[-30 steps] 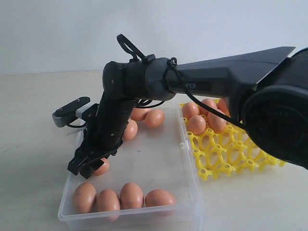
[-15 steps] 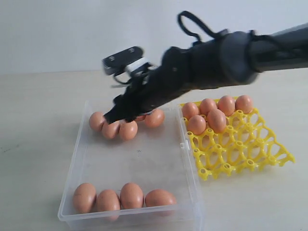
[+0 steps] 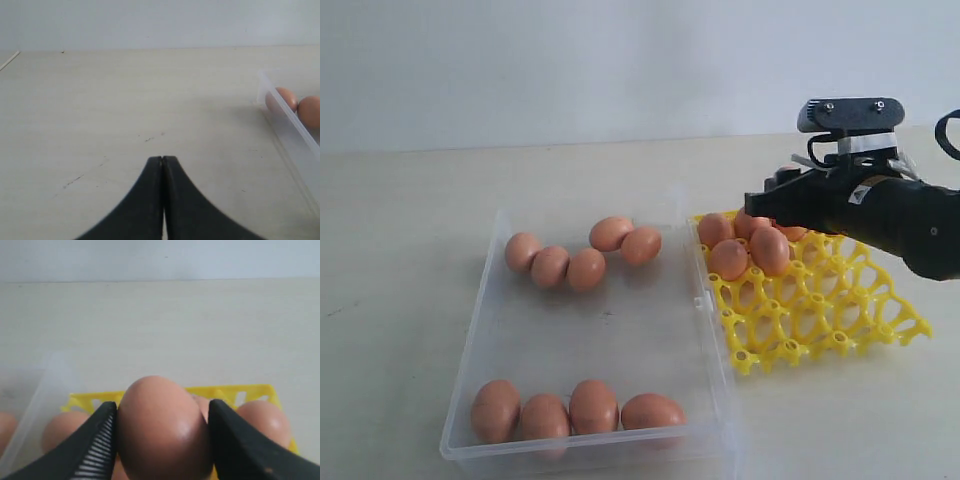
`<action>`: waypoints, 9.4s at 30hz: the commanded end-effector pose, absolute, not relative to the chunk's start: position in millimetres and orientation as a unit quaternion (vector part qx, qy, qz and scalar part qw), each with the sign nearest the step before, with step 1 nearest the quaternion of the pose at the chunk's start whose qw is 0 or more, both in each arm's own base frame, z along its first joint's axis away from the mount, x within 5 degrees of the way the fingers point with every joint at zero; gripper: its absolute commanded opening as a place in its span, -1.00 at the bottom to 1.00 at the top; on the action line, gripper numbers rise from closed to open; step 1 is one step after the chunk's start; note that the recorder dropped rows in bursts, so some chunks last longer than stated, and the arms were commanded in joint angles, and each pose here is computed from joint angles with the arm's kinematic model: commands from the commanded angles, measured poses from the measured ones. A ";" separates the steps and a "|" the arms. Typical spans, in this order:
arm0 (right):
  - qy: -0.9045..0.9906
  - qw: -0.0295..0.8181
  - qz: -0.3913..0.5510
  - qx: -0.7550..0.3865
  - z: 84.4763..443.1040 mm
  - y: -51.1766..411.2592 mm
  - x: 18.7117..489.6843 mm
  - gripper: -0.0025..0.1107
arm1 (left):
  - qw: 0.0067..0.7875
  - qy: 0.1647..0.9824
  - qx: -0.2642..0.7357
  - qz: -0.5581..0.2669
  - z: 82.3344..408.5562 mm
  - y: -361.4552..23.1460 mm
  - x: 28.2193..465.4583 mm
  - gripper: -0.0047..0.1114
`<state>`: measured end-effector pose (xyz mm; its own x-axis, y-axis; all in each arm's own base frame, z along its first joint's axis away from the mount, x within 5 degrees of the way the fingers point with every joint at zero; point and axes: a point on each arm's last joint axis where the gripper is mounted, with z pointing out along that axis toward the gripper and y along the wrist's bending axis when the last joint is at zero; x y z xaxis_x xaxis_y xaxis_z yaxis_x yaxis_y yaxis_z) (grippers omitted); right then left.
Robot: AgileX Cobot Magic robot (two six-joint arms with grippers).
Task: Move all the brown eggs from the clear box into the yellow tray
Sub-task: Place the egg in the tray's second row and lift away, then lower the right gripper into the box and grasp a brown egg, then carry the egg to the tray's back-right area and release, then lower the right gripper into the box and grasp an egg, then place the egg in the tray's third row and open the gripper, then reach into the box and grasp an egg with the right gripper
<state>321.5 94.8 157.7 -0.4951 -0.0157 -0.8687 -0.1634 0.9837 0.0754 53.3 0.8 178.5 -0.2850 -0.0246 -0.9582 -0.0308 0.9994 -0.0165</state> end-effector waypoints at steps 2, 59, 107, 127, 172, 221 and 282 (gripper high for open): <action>0.866 0.495 0.069 -0.030 141.1 78.1 328.5 -0.96 | 0.607 0.794 -0.019 -0.003 181.3 0.4 53.3 -0.92; 0.958 0.214 0.180 -0.067 149.4 288.4 370.2 0.14 | 0.607 0.794 -0.019 -0.003 181.3 0.4 53.3 -0.92; 0.859 0.510 0.030 -0.028 162.2 29.6 327.2 -0.96 | 0.607 0.794 -0.019 -0.003 181.3 0.4 53.3 -0.92; 0.864 0.501 0.020 -0.049 150.3 32.5 339.4 0.07 | 0.607 0.794 -0.019 -0.003 181.3 0.4 53.3 -0.92; 0.716 0.239 -0.016 -0.656 166.7 279.0 389.1 0.18 | 0.607 0.794 -0.019 -0.003 181.3 0.4 53.3 -0.92; 0.823 0.518 0.139 -0.188 164.7 147.9 274.3 -0.96 | 0.607 0.794 -0.019 -0.003 181.3 0.4 53.3 -0.92; 0.923 0.267 0.183 -0.208 246.5 259.6 338.8 -0.56 | 0.607 0.794 -0.019 -0.003 181.3 0.4 53.3 -0.92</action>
<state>322.9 242.3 259.4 -0.7229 -0.2384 -0.6485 -0.4752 0.8529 0.2163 53.3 0.8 178.5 -0.2850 -0.0246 -0.9582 -0.0308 0.9994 -0.0165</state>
